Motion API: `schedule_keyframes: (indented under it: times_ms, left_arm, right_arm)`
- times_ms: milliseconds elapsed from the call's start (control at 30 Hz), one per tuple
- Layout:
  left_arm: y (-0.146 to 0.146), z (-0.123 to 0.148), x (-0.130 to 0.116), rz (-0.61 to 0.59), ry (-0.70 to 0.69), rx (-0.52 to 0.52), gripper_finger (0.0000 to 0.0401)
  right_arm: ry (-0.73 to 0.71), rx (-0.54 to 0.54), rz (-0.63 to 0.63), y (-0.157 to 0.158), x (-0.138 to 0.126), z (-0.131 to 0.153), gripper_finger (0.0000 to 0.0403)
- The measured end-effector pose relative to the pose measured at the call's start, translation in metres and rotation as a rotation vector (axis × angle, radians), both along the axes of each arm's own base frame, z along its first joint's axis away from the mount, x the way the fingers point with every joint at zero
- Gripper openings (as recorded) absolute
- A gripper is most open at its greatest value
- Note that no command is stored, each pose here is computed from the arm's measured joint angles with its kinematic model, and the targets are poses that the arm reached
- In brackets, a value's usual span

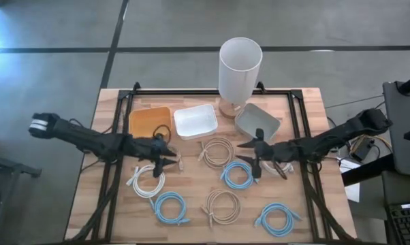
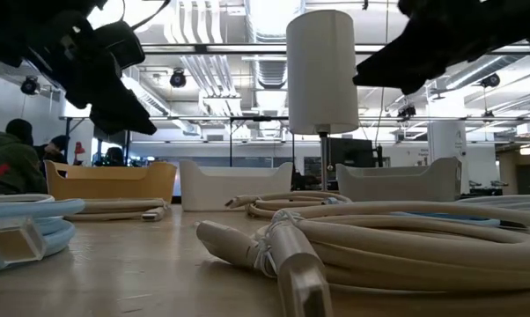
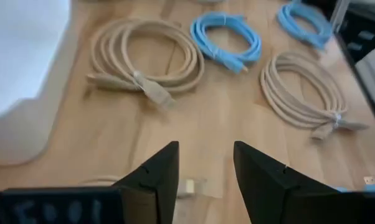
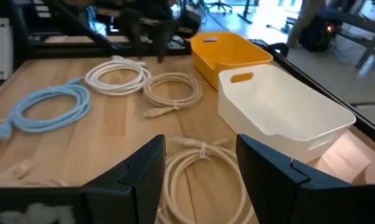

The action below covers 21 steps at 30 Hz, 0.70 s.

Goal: Pick & Place USB Port
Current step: Put the left brown USB cable into the gray bin

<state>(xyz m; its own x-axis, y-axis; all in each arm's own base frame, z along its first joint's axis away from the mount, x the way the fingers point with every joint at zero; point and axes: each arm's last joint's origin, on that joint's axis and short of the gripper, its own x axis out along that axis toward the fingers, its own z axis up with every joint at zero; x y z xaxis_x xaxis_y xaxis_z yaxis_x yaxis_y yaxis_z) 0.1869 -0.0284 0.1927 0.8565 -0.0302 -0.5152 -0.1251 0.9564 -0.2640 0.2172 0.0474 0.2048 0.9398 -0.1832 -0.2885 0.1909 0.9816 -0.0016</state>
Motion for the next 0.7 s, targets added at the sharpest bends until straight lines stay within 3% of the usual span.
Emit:
schedule_keyframes:
  times_ms: [267,700]
  left_arm:
    - [-0.006,-0.011,0.015,0.112,0.317,0.045,0.0149]
    - [-0.012,-0.047,0.038,0.074,0.563,0.079,0.0149]
  right_arm:
    - [0.046,0.060,0.005,-0.009,0.013,-0.006,0.0194]
    - [0.130,0.064,-0.024,-0.012,0.018,-0.025,0.0194]
